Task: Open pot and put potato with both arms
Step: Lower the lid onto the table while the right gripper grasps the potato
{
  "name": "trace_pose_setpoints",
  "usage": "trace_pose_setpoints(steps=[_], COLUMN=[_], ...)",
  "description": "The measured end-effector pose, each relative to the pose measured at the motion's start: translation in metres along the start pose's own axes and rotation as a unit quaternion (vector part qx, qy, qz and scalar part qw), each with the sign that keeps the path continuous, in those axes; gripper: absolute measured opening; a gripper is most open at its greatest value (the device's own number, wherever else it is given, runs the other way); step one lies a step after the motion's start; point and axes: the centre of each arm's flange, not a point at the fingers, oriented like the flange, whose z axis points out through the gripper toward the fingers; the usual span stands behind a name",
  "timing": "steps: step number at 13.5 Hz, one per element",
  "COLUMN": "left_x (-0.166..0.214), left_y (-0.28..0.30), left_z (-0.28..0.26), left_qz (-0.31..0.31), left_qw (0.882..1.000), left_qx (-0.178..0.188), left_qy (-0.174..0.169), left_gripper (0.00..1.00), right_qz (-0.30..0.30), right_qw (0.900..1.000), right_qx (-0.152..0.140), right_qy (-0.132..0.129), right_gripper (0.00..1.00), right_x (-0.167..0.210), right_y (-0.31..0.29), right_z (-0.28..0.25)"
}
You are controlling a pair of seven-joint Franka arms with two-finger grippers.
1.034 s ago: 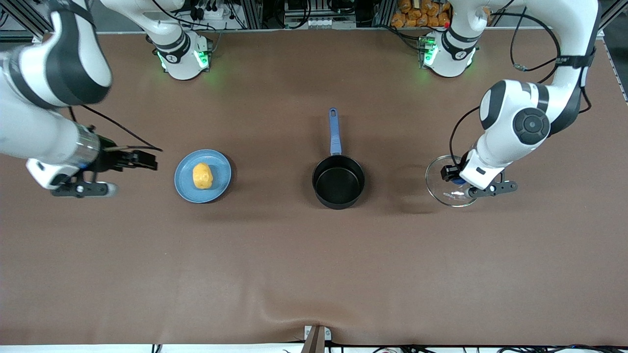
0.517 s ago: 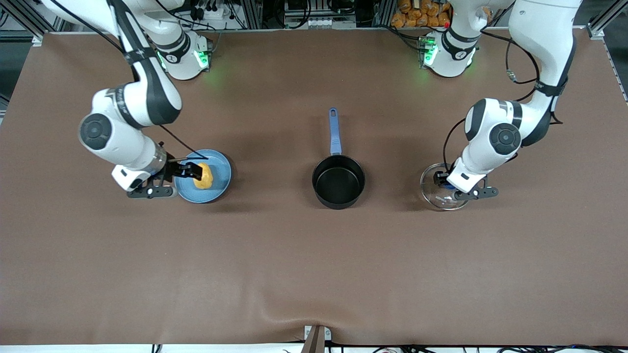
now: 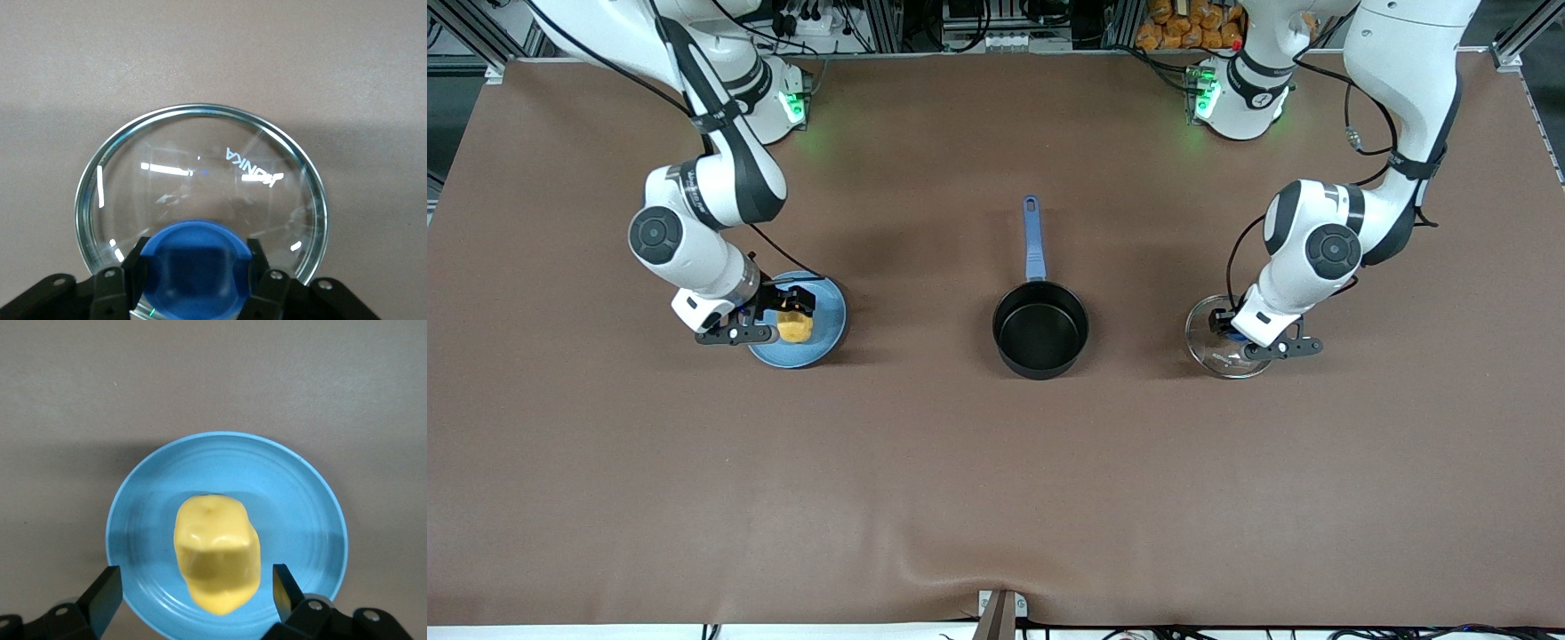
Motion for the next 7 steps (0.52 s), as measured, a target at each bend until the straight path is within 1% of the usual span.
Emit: trace_pose_setpoints(steps=[1,2,3,5,7], left_x=[0.000,0.000,0.001,0.002,0.007], left_y=[0.000,0.000,0.000,0.000,0.001], left_z=[0.000,0.000,-0.001,-0.003,-0.016], left_qz=[0.000,0.000,0.000,0.000,0.000], left_qw=[1.000,1.000,1.000,1.000,1.000], left_qx=[0.000,0.000,-0.001,-0.002,-0.005], left_qy=[0.001,0.002,0.003,0.006,0.019], left_gripper=[0.75,0.86,0.91,0.91,0.91], right_qz=[0.001,0.001,0.002,0.004,0.005], right_qw=[1.000,1.000,1.000,1.000,1.000], right_qx=[0.000,0.000,0.000,0.000,0.000], right_qy=[-0.004,-0.007,-0.008,-0.008,-0.011], right_gripper=[1.00,1.00,1.00,1.00,1.00], right_x=[0.000,0.000,0.000,0.000,0.000], right_y=[0.000,0.001,0.001,0.002,0.002], right_z=[0.007,0.012,0.017,0.026,0.032])
